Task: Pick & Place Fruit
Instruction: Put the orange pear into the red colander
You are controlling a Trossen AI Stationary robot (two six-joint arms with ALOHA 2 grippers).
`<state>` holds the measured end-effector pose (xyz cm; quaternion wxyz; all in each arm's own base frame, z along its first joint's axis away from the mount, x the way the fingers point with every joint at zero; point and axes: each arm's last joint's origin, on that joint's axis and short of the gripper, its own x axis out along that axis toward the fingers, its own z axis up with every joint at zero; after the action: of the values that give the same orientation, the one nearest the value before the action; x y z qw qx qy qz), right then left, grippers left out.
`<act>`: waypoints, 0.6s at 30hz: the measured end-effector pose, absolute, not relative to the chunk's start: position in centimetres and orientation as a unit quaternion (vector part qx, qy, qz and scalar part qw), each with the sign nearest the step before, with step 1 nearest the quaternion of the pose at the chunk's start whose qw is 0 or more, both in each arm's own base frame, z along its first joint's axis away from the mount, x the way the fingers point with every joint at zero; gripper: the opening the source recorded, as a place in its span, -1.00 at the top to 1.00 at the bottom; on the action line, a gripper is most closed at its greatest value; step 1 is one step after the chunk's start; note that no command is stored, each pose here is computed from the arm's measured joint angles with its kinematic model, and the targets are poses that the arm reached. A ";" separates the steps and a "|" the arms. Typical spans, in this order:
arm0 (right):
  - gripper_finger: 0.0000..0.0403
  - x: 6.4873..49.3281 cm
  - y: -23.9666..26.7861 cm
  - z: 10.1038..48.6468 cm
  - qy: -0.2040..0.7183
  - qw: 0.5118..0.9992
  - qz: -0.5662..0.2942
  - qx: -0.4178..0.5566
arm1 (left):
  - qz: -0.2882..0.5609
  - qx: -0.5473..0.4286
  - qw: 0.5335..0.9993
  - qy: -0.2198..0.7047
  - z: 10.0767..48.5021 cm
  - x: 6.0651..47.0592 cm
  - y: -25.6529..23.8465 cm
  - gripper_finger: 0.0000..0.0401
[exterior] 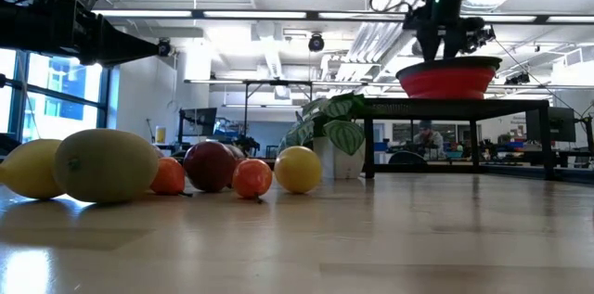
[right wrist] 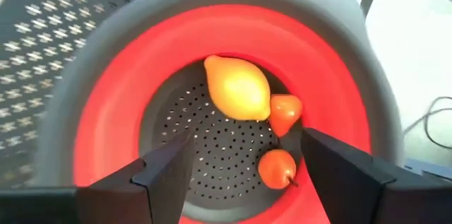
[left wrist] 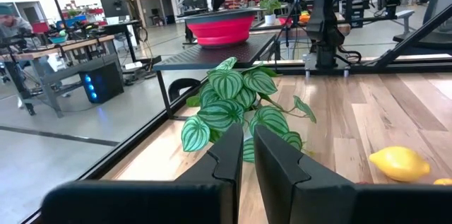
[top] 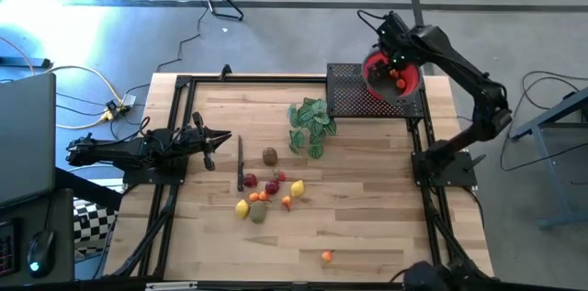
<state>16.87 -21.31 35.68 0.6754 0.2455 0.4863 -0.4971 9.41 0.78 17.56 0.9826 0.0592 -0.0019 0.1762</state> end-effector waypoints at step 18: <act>0.79 17.3 -14.8 39.5 0.442 0.795 -0.367 0.195 | 0.176 0.059 0.983 -0.002 17.6 9.4 0.8 0.83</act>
<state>17.32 -14.80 39.51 0.7947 0.1945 0.4424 -0.3673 9.41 0.78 17.56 0.9826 0.0591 -0.0019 0.1763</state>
